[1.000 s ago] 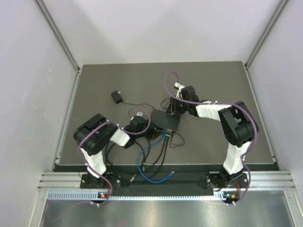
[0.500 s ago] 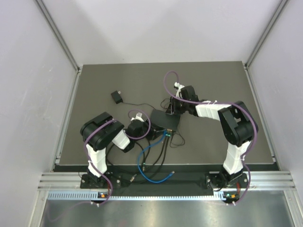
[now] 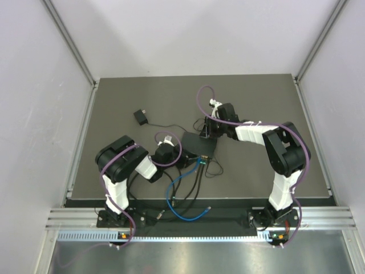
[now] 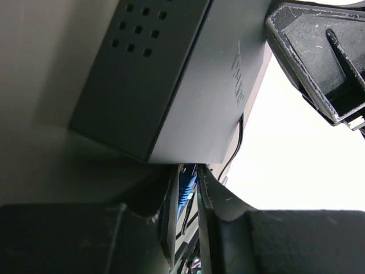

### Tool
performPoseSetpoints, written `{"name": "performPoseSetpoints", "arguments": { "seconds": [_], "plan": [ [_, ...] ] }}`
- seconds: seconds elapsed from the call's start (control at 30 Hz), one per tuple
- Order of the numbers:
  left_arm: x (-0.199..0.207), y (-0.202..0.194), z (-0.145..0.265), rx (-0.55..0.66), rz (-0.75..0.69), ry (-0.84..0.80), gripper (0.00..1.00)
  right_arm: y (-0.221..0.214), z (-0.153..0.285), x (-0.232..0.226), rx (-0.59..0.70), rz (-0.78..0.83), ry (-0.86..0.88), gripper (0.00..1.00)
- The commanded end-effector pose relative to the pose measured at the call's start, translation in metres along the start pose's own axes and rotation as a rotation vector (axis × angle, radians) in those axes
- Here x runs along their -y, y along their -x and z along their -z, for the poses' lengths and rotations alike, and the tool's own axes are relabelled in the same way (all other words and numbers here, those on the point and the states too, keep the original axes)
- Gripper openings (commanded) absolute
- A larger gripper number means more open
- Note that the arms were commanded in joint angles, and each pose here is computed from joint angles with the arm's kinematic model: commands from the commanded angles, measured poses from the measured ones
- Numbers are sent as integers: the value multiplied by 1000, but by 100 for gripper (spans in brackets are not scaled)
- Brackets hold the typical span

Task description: Pull the plug from the switch port

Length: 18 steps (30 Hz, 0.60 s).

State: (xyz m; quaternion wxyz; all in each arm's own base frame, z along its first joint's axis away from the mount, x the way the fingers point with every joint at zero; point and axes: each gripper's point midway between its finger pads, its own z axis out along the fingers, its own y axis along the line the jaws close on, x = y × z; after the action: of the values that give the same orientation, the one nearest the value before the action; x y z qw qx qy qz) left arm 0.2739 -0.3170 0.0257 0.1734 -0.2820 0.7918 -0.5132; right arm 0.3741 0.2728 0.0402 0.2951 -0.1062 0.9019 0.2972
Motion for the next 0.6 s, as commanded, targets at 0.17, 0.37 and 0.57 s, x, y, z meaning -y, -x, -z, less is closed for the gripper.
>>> {"name": "performPoseSetpoints", "arguments": {
  "seconds": [0.17,0.37,0.57],
  "plan": [
    [-37,32,-9,156,13,139,10,-45,-2,-15,-158,4,27,34],
    [-46,30,-8,147,4,167,0,-40,16,-10,-153,45,-47,46],
    [-51,25,-13,106,-12,172,0,-14,62,-10,-87,142,-193,64]
  ]
}}
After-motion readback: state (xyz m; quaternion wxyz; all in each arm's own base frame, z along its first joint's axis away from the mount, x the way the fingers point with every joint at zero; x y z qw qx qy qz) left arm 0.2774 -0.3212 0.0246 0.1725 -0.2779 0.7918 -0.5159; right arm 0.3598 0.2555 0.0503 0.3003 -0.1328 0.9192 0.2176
